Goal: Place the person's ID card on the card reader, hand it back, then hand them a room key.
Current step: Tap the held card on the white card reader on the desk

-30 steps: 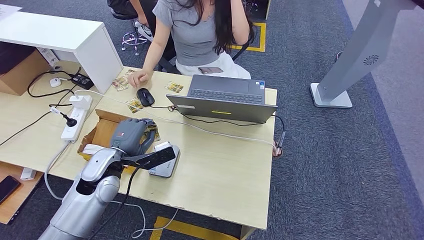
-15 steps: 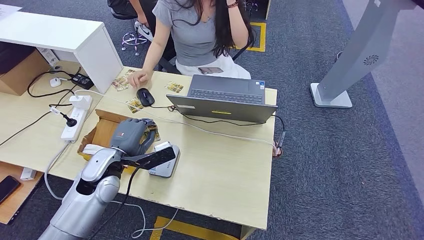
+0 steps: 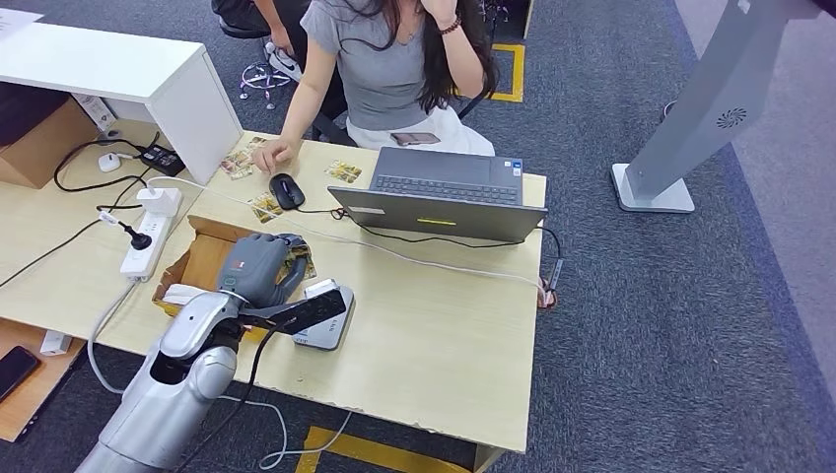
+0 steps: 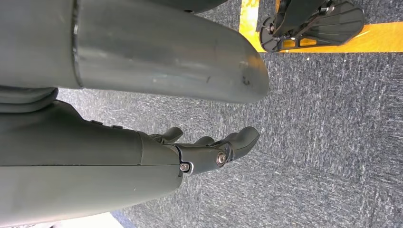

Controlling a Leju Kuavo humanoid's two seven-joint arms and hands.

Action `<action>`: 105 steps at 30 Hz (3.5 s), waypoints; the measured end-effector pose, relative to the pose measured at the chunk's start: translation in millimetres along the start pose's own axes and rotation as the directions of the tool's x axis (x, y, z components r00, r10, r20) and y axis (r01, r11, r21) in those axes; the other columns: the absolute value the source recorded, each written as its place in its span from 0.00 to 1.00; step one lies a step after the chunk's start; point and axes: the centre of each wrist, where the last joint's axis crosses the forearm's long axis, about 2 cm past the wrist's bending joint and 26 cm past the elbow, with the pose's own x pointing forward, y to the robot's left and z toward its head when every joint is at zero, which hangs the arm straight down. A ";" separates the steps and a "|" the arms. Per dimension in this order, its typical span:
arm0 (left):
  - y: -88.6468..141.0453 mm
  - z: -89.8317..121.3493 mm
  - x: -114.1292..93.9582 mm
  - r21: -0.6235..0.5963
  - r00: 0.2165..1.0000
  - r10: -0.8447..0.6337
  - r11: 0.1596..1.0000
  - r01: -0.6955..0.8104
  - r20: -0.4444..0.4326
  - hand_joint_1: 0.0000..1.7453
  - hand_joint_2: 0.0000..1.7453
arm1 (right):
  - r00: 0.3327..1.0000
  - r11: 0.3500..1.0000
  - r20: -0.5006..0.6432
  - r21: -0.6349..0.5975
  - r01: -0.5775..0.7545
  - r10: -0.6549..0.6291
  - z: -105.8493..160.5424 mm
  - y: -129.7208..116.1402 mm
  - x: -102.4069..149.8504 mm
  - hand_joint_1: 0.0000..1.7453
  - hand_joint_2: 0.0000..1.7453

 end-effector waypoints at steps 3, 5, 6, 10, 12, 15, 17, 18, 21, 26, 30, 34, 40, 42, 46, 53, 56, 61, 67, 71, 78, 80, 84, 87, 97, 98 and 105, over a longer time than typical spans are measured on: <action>-0.7 0.1 0.1 -0.014 1.000 -0.005 1.000 0.005 -0.004 1.00 1.00 | 1.000 1.000 0.000 0.002 -0.004 0.004 0.0 0.1 0.0 0.00 0.00; -10.5 2.6 2.2 -0.117 0.999 -0.038 0.993 0.036 -0.017 1.00 1.00 | 1.000 1.000 0.001 0.010 -0.025 0.025 0.0 0.3 0.5 0.00 0.00; -21.9 6.6 3.9 -0.196 0.998 -0.063 0.979 0.058 -0.022 1.00 1.00 | 0.999 0.999 0.003 0.015 -0.039 0.039 0.1 0.5 1.1 0.00 0.00; -75.8 36.2 13.3 -0.383 0.996 -0.089 0.921 0.076 -0.017 1.00 1.00 | 0.998 0.998 0.008 0.019 -0.065 0.065 0.6 0.4 3.4 0.00 0.00; -86.5 41.9 16.7 -0.407 0.997 -0.081 0.911 0.067 -0.017 1.00 1.00 | 0.998 0.997 0.009 0.016 -0.069 0.069 0.6 -0.4 3.8 0.00 0.00; -91.8 43.2 17.6 -0.432 0.997 -0.078 0.900 0.062 -0.019 1.00 1.00 | 0.997 0.997 0.010 0.013 -0.077 0.077 0.7 -1.2 3.5 0.00 0.00; -93.7 43.8 18.3 -0.444 0.997 -0.075 0.894 0.059 -0.019 1.00 1.00 | 0.997 0.997 0.011 0.011 -0.080 0.080 0.8 -1.6 3.3 0.00 0.00; -94.6 44.1 18.5 -0.450 0.997 -0.074 0.891 0.058 -0.019 1.00 1.00 | 0.997 0.997 0.011 0.011 -0.081 0.081 0.8 -1.9 3.4 0.00 0.00; -96.6 45.0 19.1 -0.462 0.997 -0.073 0.885 0.056 -0.020 1.00 1.00 | 0.997 0.997 0.011 0.008 -0.082 0.082 0.9 -2.6 3.1 0.00 0.00; -97.7 45.6 19.3 -0.468 0.997 -0.074 0.882 0.055 -0.021 1.00 1.00 | 0.997 0.997 0.010 0.006 -0.081 0.081 1.0 -3.6 2.5 0.00 0.00; -97.9 45.7 19.4 -0.472 0.997 -0.075 0.880 0.056 -0.021 1.00 1.00 | 0.997 0.997 0.010 0.005 -0.080 0.080 1.2 -3.0 2.3 0.00 0.00; -98.0 45.7 19.4 -0.471 0.997 -0.073 0.880 0.055 -0.022 1.00 1.00 | 0.997 0.997 0.010 0.005 -0.080 0.080 1.3 -2.7 1.9 0.00 0.00; -82.8 37.6 28.8 -0.408 1.000 -0.008 0.913 0.015 0.020 1.00 1.00 | 0.997 0.997 0.009 0.005 -0.081 0.081 1.4 -3.0 -1.4 0.00 0.00; -67.4 28.8 38.8 -0.364 0.998 0.022 0.931 -0.001 0.052 1.00 1.00 | 0.997 0.997 0.015 0.005 -0.081 0.081 1.5 -2.7 -3.1 0.00 0.00; -28.7 8.4 63.0 -0.261 0.989 0.064 0.965 -0.028 0.132 1.00 1.00 | 0.996 0.997 0.031 0.002 -0.083 0.082 1.5 -2.3 -4.5 0.00 0.00; 7.5 -3.8 83.7 -0.157 0.974 0.074 0.987 -0.041 0.214 1.00 1.00 | 0.996 0.997 0.035 0.002 -0.083 0.083 1.4 -1.6 -4.8 0.00 0.00; 10.8 -3.7 86.5 -0.144 0.971 0.075 0.989 -0.042 0.227 1.00 1.00 | 0.996 0.997 0.036 0.001 -0.083 0.083 1.4 -1.5 -4.8 0.00 0.00; 20.3 -7.8 90.6 -0.107 0.968 0.068 0.993 -0.043 0.242 1.00 1.00 | 0.996 0.997 0.039 -0.001 -0.083 0.083 1.4 -1.1 -4.5 0.00 0.00; 29.2 -13.4 95.4 -0.088 0.966 0.063 0.995 -0.042 0.250 1.00 1.00 | 0.995 0.996 0.042 0.001 -0.090 0.090 1.3 -0.5 -3.0 0.00 0.00; 28.8 -13.3 96.4 -0.089 0.965 0.065 0.995 -0.044 0.252 1.00 1.00 | 0.994 0.995 0.044 0.002 -0.096 0.096 1.2 -0.2 -1.4 0.00 0.00; 28.5 -13.3 96.4 -0.090 0.966 0.064 0.995 -0.042 0.249 1.00 1.00 | 0.994 0.995 0.045 0.002 -0.096 0.096 1.1 -0.2 -0.9 0.00 0.00; 26.6 -13.8 95.9 -0.099 0.971 0.052 0.995 -0.030 0.232 1.00 1.00 | 0.994 0.995 0.047 0.001 -0.097 0.097 1.1 -0.3 0.5 0.00 0.00; 1.6 -18.6 76.9 -0.190 0.987 -0.140 0.970 0.152 0.073 1.00 1.00 | 0.995 0.995 0.041 -0.005 -0.096 0.096 1.0 -0.2 6.2 0.00 0.00; -5.8 -16.1 69.8 -0.216 0.977 -0.210 0.953 0.210 0.026 1.00 1.00 | 0.995 0.995 0.035 -0.006 -0.095 0.095 1.0 0.0 5.8 0.00 0.00; -14.3 -7.7 54.1 -0.250 0.969 -0.247 0.939 0.235 -0.017 1.00 1.00 | 0.995 0.995 0.030 -0.006 -0.096 0.096 1.0 -0.1 3.9 0.00 0.00; -14.8 -7.2 52.6 -0.253 0.968 -0.248 0.938 0.235 -0.022 1.00 1.00 | 0.995 0.995 0.029 -0.007 -0.096 0.097 1.0 -0.2 3.7 0.00 0.00; -23.1 -0.4 40.6 -0.289 0.962 -0.266 0.927 0.239 -0.056 1.00 1.00 | 0.995 0.995 0.024 -0.010 -0.098 0.099 1.1 -1.9 2.7 0.00 0.00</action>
